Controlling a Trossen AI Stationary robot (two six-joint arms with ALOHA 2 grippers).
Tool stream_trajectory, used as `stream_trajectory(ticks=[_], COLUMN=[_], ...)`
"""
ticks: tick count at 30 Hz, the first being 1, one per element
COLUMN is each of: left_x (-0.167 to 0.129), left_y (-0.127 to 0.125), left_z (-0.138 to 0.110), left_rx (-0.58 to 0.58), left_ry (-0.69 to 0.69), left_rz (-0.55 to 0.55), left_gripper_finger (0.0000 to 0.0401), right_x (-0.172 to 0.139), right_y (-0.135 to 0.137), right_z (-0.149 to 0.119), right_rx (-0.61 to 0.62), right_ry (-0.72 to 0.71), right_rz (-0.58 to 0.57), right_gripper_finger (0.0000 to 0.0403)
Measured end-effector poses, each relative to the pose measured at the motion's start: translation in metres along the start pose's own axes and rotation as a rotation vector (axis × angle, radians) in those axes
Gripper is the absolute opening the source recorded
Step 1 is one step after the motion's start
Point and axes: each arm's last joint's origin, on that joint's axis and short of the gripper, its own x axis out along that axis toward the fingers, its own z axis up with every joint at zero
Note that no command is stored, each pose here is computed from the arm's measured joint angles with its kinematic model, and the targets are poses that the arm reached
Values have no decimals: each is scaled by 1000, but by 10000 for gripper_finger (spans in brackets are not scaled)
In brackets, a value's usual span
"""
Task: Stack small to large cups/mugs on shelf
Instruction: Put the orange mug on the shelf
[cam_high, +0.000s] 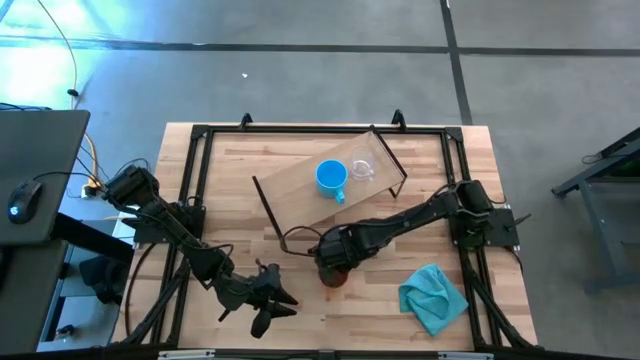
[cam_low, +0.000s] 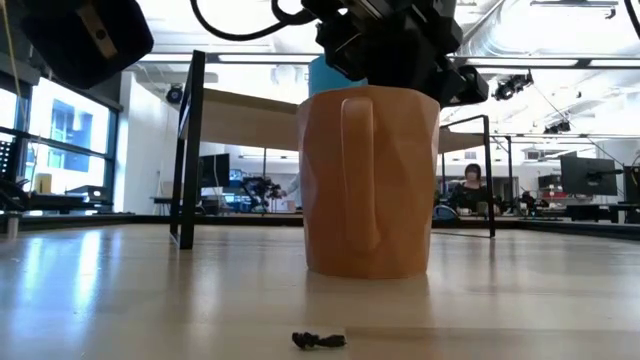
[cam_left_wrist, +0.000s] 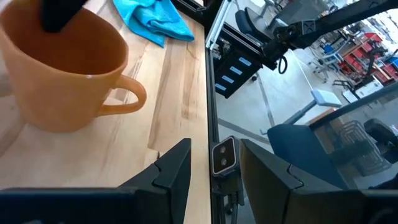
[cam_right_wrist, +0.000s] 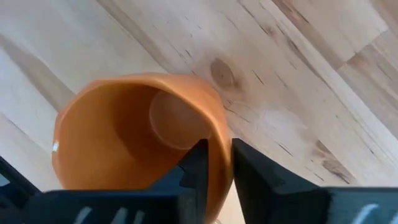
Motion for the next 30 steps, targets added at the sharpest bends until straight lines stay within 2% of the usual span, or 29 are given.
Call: stream_trajectory(ticks=[8, 18, 24, 30], left_x=[0, 0, 0, 0], left_y=[1, 2, 2, 3], left_z=[-1, -1, 0, 0], left_rx=[5, 4, 4, 5], left_ry=[-4, -6, -23, -23], left_rz=[23, 28, 42, 49], left_gripper_finger=[124, 124, 124, 124], right_x=[-7, -35, -39, -39], right_y=[1, 6, 1, 6], right_z=[0, -13, -20, -31], right_rx=[-21, -38, -16, 22], right_ry=[-9, -40, -51, -23], right_rz=[21, 98, 34, 55], right_gripper_finger=[83, 87, 120, 159])
